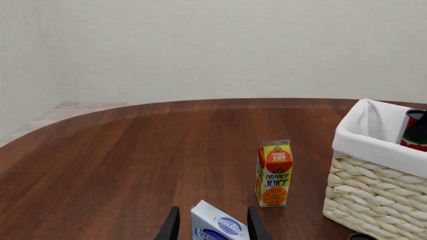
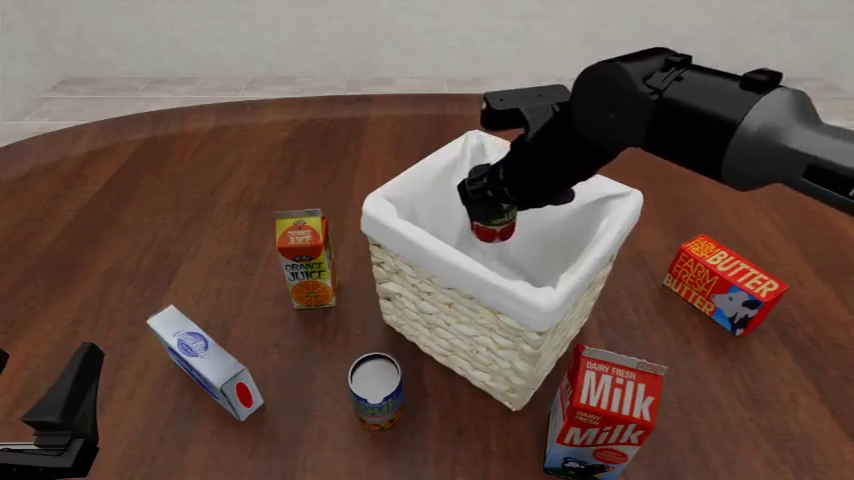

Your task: Pick up the tomato sauce, and put it in the basket.

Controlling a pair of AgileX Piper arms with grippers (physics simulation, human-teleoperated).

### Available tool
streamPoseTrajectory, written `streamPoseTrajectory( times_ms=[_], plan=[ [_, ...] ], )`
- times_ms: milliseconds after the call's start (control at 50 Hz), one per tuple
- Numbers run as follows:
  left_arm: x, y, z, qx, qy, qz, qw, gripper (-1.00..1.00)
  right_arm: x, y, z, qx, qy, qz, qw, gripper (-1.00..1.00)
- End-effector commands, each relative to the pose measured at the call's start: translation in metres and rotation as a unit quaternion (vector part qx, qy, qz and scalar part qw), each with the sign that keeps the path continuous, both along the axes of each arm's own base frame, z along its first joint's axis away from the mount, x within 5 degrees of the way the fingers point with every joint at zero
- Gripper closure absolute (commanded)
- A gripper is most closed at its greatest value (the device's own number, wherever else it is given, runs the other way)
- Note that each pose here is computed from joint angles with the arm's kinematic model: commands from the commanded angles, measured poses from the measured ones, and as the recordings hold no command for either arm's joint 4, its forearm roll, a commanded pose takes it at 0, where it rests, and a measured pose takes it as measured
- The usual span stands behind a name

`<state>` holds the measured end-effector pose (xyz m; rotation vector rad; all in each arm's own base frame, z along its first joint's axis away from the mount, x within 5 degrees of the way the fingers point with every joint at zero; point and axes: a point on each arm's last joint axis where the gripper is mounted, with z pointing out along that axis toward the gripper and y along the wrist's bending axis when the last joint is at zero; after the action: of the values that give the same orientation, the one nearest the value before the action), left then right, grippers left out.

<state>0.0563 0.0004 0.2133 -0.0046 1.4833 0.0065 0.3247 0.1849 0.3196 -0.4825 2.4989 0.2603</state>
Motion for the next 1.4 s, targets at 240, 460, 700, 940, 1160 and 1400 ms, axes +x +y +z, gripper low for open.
streamPoseTrajectory(
  times_ms=[240,460,700,940,1160,1400],
  plan=[
    [0.000,0.000,0.000,0.000,0.000,-0.002,1.0000,-1.00,0.004,-0.005,-0.006,0.001,0.013,-0.019,0.9997,1.00],
    [0.000,0.000,0.000,0.000,0.000,-0.002,1.0000,-1.00,0.006,-0.006,-0.012,0.001,0.019,-0.025,0.9995,1.00],
    [0.000,0.000,0.000,0.000,0.000,-0.002,1.0000,-1.00,0.010,-0.006,-0.019,-0.002,0.028,-0.031,0.9991,1.00],
    [0.000,0.000,0.000,0.000,0.000,-0.002,1.0000,-1.00,0.016,-0.005,-0.026,-0.002,0.032,-0.036,0.9988,1.00],
    [0.000,0.000,0.000,0.000,0.000,-0.002,1.0000,-1.00,0.022,-0.006,-0.033,-0.005,0.037,-0.040,0.9985,1.00],
    [0.000,0.000,0.000,0.000,0.000,-0.002,1.0000,-1.00,0.029,-0.006,-0.042,-0.009,0.044,-0.045,0.9980,1.00]
  ],
)
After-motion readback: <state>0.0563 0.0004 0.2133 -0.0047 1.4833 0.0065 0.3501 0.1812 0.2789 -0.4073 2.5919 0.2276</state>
